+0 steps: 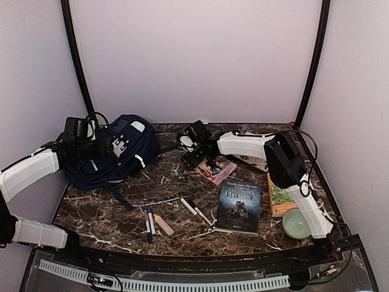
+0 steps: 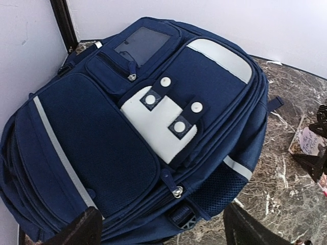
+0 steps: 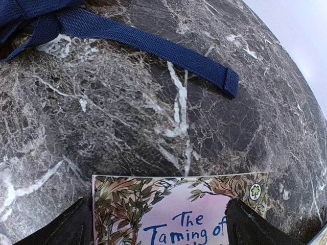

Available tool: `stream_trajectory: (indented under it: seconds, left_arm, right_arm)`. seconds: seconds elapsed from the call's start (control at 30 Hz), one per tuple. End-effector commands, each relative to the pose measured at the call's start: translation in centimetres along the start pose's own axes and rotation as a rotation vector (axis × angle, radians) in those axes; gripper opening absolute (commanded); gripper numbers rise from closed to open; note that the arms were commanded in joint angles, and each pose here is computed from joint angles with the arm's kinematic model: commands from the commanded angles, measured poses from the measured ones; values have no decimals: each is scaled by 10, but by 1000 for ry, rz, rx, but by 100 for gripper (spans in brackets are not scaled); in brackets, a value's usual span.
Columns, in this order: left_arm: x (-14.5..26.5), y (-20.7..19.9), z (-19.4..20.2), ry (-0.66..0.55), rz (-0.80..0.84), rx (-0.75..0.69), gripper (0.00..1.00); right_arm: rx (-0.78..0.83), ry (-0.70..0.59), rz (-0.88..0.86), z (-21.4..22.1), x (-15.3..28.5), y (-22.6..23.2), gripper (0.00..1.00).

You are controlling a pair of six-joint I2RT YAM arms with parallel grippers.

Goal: Pack the student bag
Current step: Move the book to the center of the board, then move the student bag to the center of the board.

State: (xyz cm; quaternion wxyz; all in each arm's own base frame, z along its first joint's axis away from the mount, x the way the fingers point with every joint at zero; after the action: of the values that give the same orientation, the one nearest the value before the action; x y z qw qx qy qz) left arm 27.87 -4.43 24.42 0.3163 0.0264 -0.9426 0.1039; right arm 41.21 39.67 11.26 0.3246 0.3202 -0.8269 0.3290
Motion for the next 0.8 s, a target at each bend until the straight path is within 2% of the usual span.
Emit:
stream_trajectory:
  seconds: [0.0,0.1,0.23,0.4,0.5,0.67,0.77]
  left_arm:
    - [-10,26,-1,21,-135,125,88]
    - [-27,61,-10,73,-186,289,89]
    - [-48,103,-16,180,-336,471,90]
    - [-60,142,10,250,-422,626,90]
    - [-70,152,23,293,-399,690,89]
    - [-86,152,34,360,-323,725,69]
    - [-86,146,38,356,-266,751,45]
  right_arm:
    - [6,33,-54,-1,17,0,91]
    - [2,-14,-66,-14,38,-7,92]
    - [-6,-88,-113,-29,72,-14,92]
    - [19,-182,-246,-32,120,-12,92]
    - [62,-227,-310,-23,148,-9,92]
    - [119,-286,-315,-2,179,-7,92]
    - [148,-299,-312,8,185,-5,92]
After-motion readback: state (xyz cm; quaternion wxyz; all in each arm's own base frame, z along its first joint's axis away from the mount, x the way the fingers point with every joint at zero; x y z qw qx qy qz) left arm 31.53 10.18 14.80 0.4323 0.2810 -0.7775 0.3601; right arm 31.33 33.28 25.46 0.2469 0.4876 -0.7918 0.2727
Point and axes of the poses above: each gripper's point midway between its finger pads, its own x axis back along the fingers, its own y axis along the line the jaws close on, z = x × y, the point moved 10 cm from there along x, back along the fingers, and after that the axes turned 6 degrees about x, right-handed, at the moved point
